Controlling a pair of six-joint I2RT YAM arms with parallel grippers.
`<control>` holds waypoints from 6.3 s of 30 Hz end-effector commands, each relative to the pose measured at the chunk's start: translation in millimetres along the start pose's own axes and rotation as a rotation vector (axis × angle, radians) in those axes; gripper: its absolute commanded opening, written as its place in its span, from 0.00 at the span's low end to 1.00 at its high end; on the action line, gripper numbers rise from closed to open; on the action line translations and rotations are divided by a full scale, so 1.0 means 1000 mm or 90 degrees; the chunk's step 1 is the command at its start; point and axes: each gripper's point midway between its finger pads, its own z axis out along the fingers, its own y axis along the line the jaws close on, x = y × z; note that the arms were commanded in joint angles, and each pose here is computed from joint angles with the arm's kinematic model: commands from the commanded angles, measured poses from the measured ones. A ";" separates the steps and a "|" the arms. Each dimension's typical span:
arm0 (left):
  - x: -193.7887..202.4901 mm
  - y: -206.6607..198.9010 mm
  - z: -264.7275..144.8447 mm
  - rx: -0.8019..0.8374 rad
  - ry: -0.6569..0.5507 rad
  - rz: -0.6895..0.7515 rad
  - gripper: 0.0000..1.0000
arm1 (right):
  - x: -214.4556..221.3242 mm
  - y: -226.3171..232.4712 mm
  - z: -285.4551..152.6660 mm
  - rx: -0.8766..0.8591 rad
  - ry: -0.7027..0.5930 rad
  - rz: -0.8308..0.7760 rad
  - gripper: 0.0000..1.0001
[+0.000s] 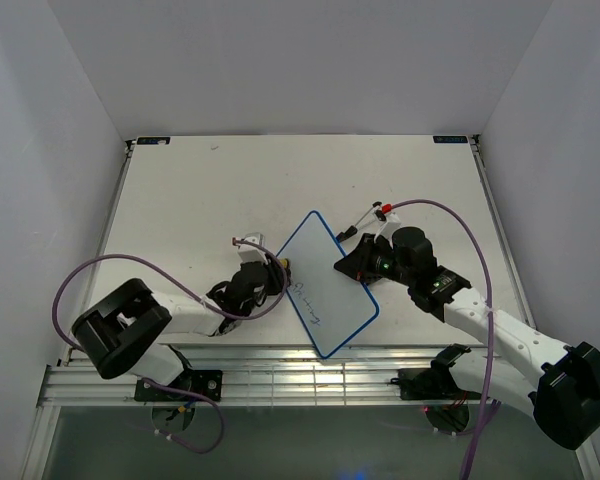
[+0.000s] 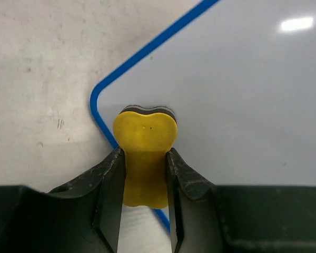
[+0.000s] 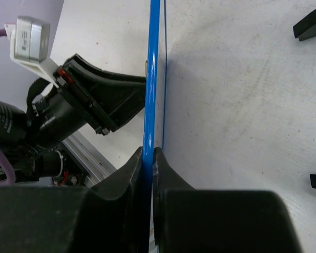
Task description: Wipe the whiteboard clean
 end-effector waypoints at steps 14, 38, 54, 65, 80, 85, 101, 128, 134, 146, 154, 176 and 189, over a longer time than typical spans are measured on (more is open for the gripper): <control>0.002 -0.030 0.017 0.005 0.056 -0.046 0.02 | -0.036 0.076 -0.015 -0.188 -0.064 0.008 0.08; 0.035 0.008 0.010 -0.095 0.191 -0.226 0.02 | -0.044 0.065 -0.028 -0.175 -0.150 0.066 0.08; 0.008 -0.069 0.015 0.071 0.239 -0.157 0.01 | -0.041 0.065 -0.024 -0.185 -0.143 0.067 0.08; 0.018 -0.061 0.008 0.013 0.247 -0.201 0.01 | -0.054 0.062 -0.034 -0.167 -0.194 0.071 0.08; 0.054 0.015 0.022 -0.213 0.300 -0.088 0.00 | -0.058 0.059 -0.038 -0.156 -0.212 0.079 0.08; 0.044 -0.023 0.027 -0.148 0.293 -0.071 0.00 | -0.057 0.059 -0.037 -0.156 -0.210 0.082 0.08; 0.030 -0.154 -0.003 0.177 0.305 -0.115 0.00 | -0.053 0.055 -0.038 -0.156 -0.210 0.092 0.08; 0.023 -0.084 -0.001 0.273 0.127 -0.062 0.00 | -0.054 0.072 -0.056 -0.221 -0.211 0.117 0.08; 0.026 -0.097 0.001 0.306 0.119 -0.052 0.00 | -0.059 0.078 -0.064 -0.242 -0.227 0.143 0.08; 0.007 -0.088 -0.024 0.194 0.086 -0.027 0.00 | -0.069 0.069 -0.072 -0.214 -0.263 0.161 0.08; -0.026 -0.069 -0.044 0.058 0.101 -0.016 0.00 | -0.080 0.078 -0.079 -0.224 -0.277 0.135 0.08; -0.118 -0.044 -0.041 -0.099 0.007 0.034 0.00 | -0.093 0.131 -0.114 -0.367 -0.267 0.148 0.08; -0.068 -0.099 -0.042 0.058 0.102 0.030 0.00 | -0.093 0.133 -0.113 -0.376 -0.266 0.134 0.08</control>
